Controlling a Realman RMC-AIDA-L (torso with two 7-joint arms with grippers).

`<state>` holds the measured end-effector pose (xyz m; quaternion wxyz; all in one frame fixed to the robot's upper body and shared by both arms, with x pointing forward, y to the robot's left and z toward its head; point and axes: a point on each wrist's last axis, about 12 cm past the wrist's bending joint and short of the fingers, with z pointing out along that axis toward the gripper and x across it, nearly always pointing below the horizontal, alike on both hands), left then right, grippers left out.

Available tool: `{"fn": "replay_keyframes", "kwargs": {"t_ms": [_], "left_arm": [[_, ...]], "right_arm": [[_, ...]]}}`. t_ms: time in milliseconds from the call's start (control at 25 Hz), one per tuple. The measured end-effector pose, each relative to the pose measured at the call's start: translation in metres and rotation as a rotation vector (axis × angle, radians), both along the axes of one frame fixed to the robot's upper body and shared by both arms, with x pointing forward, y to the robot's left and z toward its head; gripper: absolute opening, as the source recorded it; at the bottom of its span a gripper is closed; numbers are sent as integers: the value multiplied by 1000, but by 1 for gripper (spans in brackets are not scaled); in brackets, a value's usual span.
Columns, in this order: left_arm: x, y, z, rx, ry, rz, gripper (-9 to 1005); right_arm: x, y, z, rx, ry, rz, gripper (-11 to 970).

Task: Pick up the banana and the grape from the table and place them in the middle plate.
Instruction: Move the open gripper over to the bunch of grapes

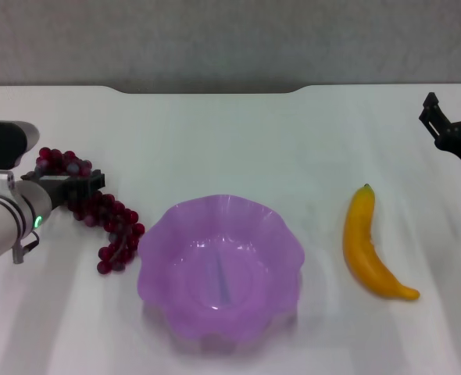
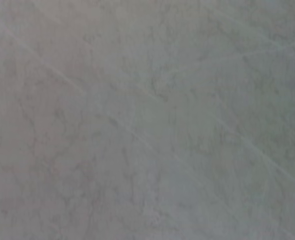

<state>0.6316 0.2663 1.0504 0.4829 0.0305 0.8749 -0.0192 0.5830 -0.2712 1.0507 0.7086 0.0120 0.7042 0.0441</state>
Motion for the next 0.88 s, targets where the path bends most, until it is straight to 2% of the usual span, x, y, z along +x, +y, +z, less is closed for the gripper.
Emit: {"fn": "replay_keyframes", "kwargs": {"t_ms": [360, 880], "left_arm": [[1, 4, -7, 29, -4, 16, 847], [-2, 2, -16, 35, 72, 15, 837]], "right_arm": [[1, 6, 3, 11, -12, 13, 885], [1, 9, 4, 13, -20, 25, 885]]}}
